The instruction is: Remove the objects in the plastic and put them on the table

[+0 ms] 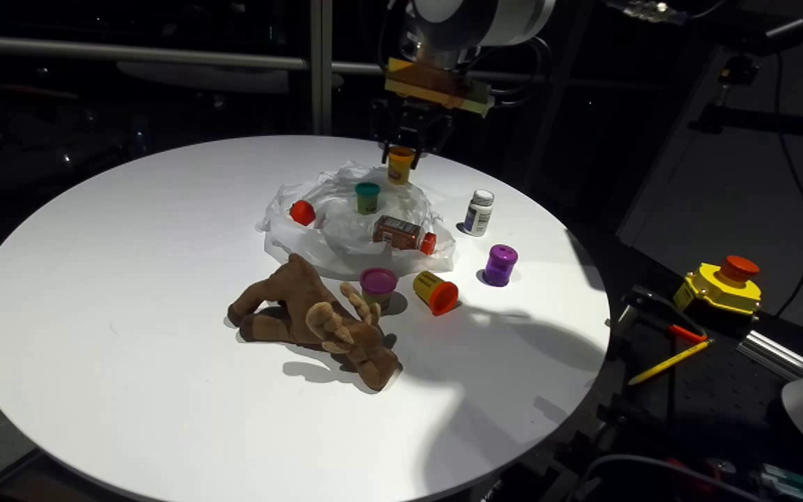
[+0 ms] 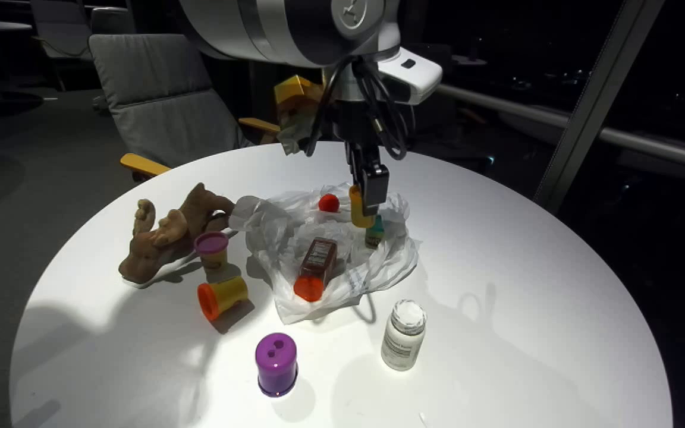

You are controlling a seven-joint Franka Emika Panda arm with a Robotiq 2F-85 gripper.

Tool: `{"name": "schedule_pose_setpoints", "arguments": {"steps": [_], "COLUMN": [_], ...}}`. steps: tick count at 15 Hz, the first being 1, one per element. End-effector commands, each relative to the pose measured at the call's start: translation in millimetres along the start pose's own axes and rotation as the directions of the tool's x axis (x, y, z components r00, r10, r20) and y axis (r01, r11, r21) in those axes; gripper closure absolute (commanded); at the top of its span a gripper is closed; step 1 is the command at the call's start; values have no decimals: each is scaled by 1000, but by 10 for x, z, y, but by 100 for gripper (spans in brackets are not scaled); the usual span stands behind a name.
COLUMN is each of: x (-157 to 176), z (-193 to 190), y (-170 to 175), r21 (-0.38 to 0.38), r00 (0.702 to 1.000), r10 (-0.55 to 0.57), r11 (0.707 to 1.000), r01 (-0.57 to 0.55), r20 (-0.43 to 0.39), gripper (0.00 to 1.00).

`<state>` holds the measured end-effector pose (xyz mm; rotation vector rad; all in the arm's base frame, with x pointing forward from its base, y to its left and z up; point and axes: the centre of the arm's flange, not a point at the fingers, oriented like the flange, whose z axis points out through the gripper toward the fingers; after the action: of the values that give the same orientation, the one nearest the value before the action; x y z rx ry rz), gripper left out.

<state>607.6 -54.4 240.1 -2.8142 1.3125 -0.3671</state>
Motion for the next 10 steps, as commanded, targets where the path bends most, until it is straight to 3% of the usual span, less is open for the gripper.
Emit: {"name": "schedule_pose_setpoints", "arguments": {"steps": [1, 5, 10], "x": [-39, 133, 352], "z": [-201, 40, 296], "y": [739, 1057, 1002], "r21": [20, 39, 36], "r00": [998, 988, 975], "r10": [62, 150, 209], "r11": [998, 988, 978], "r01": [-62, -148, -206], "r20": [-3, -30, -80], "gripper": [73, 73, 73]}}
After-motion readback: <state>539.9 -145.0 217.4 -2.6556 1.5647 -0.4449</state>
